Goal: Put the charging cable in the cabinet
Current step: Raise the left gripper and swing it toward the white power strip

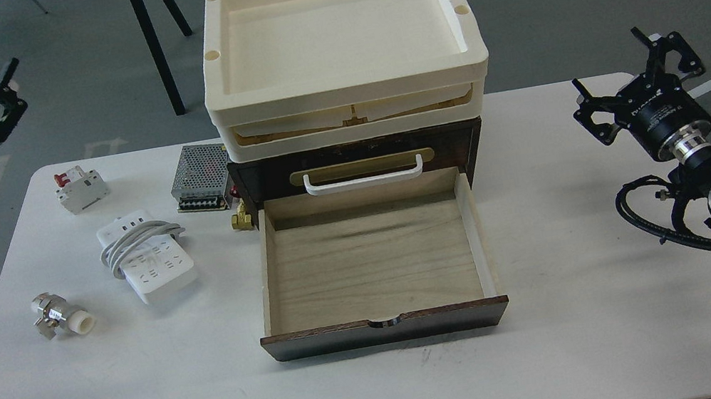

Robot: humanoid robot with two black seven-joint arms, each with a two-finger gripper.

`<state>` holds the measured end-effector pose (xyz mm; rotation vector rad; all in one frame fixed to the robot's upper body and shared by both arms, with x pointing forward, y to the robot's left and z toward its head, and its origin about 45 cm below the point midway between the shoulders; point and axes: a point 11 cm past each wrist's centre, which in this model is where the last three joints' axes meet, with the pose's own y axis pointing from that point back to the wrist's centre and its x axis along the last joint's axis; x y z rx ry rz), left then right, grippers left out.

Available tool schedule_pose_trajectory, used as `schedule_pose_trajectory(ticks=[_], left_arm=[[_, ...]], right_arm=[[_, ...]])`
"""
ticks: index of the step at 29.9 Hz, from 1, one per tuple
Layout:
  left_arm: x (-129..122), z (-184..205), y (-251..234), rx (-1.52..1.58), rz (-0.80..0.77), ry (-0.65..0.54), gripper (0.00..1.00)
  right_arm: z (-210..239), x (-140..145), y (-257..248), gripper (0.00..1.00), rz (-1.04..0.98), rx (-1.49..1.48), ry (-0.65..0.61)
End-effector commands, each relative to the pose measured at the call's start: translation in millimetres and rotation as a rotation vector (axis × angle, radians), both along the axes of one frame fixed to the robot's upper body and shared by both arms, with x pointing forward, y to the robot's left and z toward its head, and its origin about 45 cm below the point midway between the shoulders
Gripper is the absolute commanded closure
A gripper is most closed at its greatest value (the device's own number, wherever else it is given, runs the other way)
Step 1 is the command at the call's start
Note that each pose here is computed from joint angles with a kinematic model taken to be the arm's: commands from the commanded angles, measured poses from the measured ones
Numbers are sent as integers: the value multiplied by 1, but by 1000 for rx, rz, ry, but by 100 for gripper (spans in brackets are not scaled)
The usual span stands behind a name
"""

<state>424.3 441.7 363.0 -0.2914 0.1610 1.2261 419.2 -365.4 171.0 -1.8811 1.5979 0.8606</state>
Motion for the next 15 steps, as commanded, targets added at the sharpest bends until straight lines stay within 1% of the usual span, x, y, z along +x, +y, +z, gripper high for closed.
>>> schedule_pose_trajectory(ticks=[1, 4, 7, 12, 15], left_arm=[[0, 51, -1, 396, -28, -87, 1], [1, 74, -20, 675, -74, -149, 1], [-3, 72, -47, 930, -153, -202, 1], [-5, 47, -73, 1286, -246, -234, 1], [-2, 11, -92, 1412, -332, -211, 1]], right_arm=[[-1, -1, 0, 0, 0, 2, 2], [-1, -1, 0, 0, 1, 0, 2], [-1, -1, 0, 0, 1, 1, 3], [-2, -2, 3, 0, 10, -4, 6], [-2, -2, 7, 0, 24, -4, 4]])
